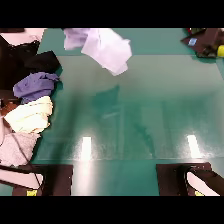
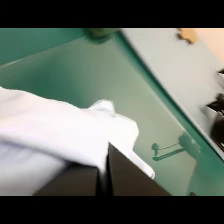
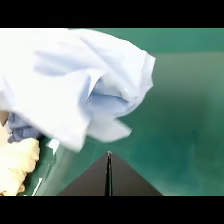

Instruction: Fold the shirts.

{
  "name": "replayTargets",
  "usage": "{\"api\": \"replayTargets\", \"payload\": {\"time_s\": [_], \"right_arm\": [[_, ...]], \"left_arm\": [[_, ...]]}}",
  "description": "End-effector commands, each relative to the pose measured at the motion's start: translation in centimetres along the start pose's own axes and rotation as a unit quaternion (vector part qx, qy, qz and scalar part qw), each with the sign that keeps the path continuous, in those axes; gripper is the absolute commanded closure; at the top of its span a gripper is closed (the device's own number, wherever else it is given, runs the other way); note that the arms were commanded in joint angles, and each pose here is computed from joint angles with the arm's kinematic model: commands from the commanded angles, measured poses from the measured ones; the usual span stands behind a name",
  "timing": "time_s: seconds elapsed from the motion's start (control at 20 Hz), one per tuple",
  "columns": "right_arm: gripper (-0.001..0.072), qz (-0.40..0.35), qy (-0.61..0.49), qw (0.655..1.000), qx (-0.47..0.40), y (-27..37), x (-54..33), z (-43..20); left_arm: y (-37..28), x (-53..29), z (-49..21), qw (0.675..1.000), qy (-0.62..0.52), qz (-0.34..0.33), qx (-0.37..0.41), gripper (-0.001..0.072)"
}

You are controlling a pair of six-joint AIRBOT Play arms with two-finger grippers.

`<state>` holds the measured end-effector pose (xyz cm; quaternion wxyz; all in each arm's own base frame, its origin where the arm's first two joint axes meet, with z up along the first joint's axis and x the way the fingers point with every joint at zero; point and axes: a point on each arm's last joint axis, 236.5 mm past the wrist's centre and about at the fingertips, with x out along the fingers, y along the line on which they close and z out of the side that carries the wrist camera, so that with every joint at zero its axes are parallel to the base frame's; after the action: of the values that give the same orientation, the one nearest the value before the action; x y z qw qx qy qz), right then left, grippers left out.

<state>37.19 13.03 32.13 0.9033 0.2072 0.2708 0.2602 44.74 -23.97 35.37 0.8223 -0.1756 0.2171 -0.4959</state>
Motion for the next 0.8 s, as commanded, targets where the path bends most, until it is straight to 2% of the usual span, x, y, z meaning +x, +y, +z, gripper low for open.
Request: {"api": "replayTargets", "payload": {"time_s": [0.0,0.1,0.2,0.3,0.55,0.6,0.65,0.7,0.75], "right_arm": [[0.0689,0.011,-0.045,0.998,-0.037,2.7,-2.4,3.1],[0.0688,0.016,-0.059,0.997,-0.049,3.7,-3.3,4.0],[0.0688,0.019,-0.068,0.996,-0.057,4.4,-3.9,4.6],[0.0689,0.021,-0.067,0.996,-0.062,4.8,-4.3,4.6],[0.0689,0.023,-0.042,0.997,-0.068,5.2,-4.6,3.4],[0.0689,0.023,-0.036,0.997,-0.068,5.2,-4.6,3.1],[0.0688,0.023,-0.031,0.997,-0.068,5.2,-4.6,2.9],[0.0689,0.023,-0.027,0.997,-0.068,5.2,-4.6,2.7],[0.0688,0.023,-0.025,0.997,-0.069,5.2,-4.6,2.6]], "left_arm": [[-11.3,-3.9,-0.2,0.992,0.006,-0.069,0.101,0.0680],[-13.3,-4.3,-2.1,0.988,0.041,-0.061,0.137,0.0680],[-12.3,-3.3,-4.9,0.984,0.098,-0.030,0.148,0.0680],[-9.8,-1.5,-8.9,0.979,0.163,0.003,0.124,0.0680],[-3.8,3.5,-22.4,0.953,0.301,0.022,0.019,0.0678],[-2.2,3.8,-24.0,0.950,0.309,0.037,0.014,0.0516],[-0.5,3.6,-24.8,0.948,0.313,0.059,0.005,0.0190],[0.9,2.9,-24.8,0.945,0.315,0.083,-0.017,0.0038],[1.6,1.8,-24.2,0.944,0.314,0.094,-0.036,0.0042]]}}
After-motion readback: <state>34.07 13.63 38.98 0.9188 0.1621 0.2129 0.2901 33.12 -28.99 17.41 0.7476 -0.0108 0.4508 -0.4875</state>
